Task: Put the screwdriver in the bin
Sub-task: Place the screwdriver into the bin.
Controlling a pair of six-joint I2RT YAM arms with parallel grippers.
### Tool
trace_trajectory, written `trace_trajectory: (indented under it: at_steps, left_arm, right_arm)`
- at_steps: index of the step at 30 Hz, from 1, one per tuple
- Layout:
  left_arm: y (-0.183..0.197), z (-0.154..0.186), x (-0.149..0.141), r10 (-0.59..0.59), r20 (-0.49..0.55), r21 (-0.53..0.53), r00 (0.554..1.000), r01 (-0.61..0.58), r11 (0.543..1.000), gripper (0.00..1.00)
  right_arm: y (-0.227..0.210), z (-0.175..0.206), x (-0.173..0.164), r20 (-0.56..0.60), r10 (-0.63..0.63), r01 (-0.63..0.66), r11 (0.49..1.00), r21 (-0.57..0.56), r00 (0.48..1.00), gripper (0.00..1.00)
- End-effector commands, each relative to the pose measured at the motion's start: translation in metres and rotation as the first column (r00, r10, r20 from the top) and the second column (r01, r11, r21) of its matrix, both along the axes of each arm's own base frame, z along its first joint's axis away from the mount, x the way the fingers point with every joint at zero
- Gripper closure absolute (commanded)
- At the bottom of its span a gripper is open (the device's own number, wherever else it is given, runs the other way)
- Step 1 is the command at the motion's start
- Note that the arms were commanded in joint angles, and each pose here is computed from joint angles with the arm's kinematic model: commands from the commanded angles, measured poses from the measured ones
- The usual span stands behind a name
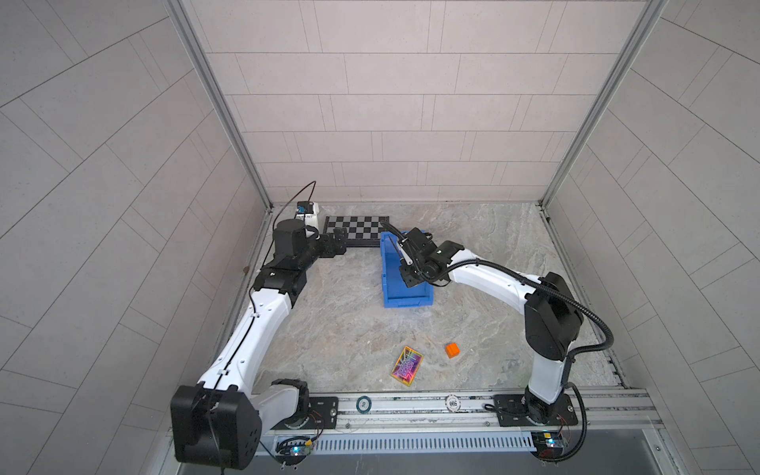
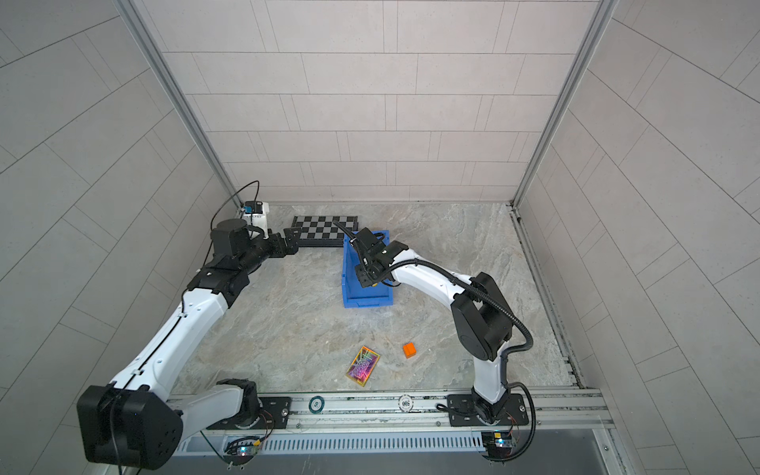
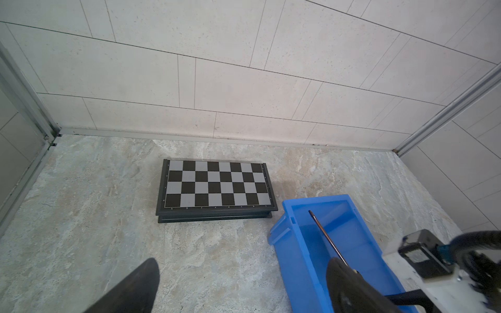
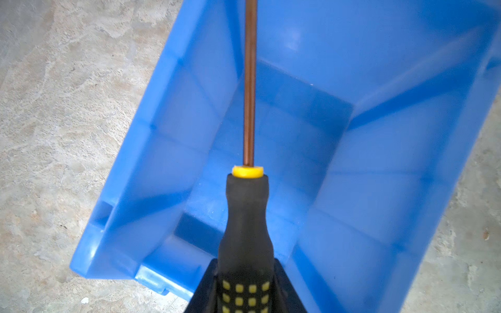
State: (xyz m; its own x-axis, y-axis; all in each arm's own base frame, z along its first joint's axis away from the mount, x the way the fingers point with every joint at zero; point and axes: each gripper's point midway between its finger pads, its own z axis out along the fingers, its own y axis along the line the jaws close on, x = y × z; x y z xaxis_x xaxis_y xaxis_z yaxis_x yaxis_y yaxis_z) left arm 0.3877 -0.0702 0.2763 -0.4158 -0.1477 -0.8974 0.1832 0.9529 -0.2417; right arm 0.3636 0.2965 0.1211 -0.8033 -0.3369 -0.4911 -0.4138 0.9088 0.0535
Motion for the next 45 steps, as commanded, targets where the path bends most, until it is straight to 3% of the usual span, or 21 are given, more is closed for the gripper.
trace_trajectory:
  at_steps: [1,10,45]
  left_arm:
    - [-0.009,0.024,0.004,-0.053,0.058,-0.031,0.997,0.055,0.998,0.01]
    - [-0.027,0.024,0.004,-0.149,0.042,-0.069,0.988,0.151,0.986,0.00]
    - [-0.020,0.022,-0.001,-0.113,0.035,-0.026,0.993,0.114,0.993,0.01]
  right_arm:
    - [-0.001,-0.015,0.002,-0.022,-0.013,0.012,0.999,-0.037,1.000,0.84]
    - [0.006,-0.031,0.008,-0.050,-0.012,0.009,0.999,-0.052,0.999,0.83]
    - [0.008,-0.058,0.013,-0.069,-0.038,0.029,0.991,-0.128,0.997,0.74]
